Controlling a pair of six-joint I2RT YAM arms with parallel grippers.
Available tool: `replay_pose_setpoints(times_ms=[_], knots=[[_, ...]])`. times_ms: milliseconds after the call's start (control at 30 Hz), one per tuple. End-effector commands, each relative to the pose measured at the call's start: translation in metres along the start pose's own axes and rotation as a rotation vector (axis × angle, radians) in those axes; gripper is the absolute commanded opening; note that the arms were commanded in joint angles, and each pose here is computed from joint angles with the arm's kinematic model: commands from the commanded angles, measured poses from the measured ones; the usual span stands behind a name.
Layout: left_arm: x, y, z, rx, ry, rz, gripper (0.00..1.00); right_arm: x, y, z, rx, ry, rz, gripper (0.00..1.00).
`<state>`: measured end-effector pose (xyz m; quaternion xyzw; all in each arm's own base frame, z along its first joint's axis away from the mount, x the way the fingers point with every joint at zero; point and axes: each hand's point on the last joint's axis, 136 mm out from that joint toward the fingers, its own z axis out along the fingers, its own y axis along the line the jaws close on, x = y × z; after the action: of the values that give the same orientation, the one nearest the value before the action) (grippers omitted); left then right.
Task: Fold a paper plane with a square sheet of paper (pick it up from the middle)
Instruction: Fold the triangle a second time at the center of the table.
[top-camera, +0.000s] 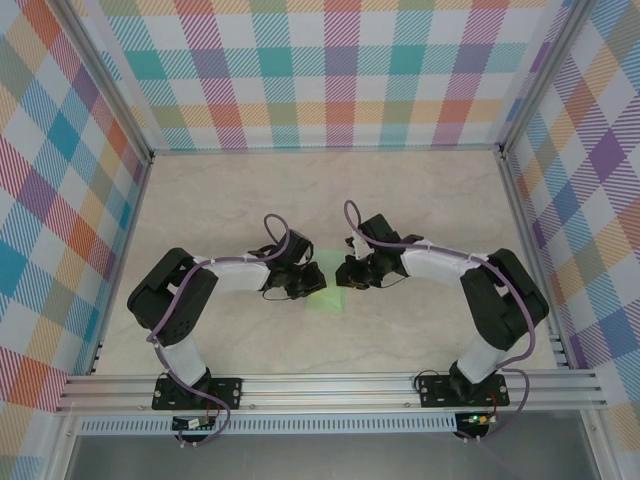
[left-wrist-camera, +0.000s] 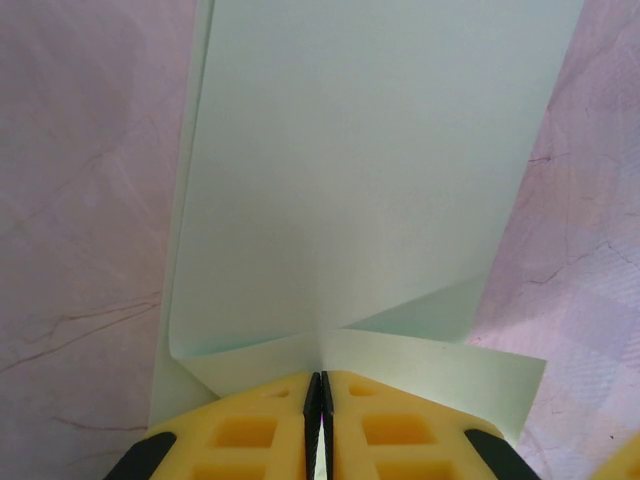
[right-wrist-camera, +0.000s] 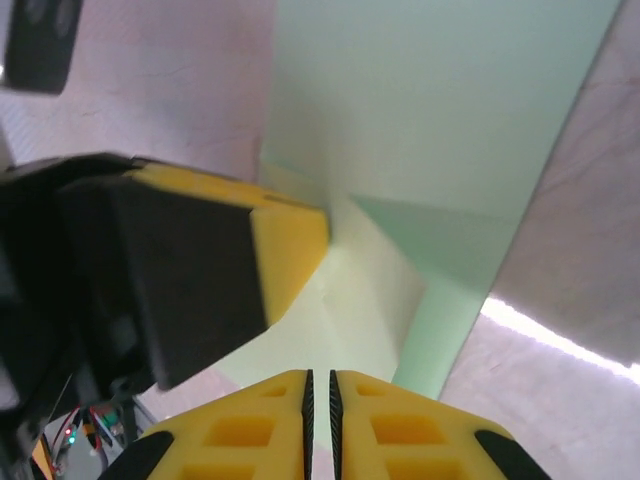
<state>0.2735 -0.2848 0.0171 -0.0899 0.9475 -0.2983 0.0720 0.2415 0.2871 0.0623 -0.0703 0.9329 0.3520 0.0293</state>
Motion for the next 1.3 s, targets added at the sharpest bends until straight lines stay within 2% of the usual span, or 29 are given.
replay_pose_setpoints(times_ms=[0,167,433,933,1267], knots=[[0.018,0.040,0.011,-0.143,0.051,-0.052,0.13,0.022,0.001,0.004,-0.004,0.047,0.021,0.15],[0.017,0.038,0.011,-0.143,0.050,-0.054,0.13,0.036,0.007,0.015,0.011,0.093,0.000,0.14],[0.019,0.039,0.012,-0.150,0.056,-0.054,0.13,0.042,-0.013,0.032,0.105,0.132,0.030,0.12],[0.018,0.041,0.010,-0.166,0.051,-0.048,0.13,0.052,-0.024,0.033,0.137,0.157,0.056,0.12],[0.018,0.043,0.010,-0.169,0.052,-0.048,0.13,0.058,-0.022,0.037,0.101,0.181,0.076,0.12]])
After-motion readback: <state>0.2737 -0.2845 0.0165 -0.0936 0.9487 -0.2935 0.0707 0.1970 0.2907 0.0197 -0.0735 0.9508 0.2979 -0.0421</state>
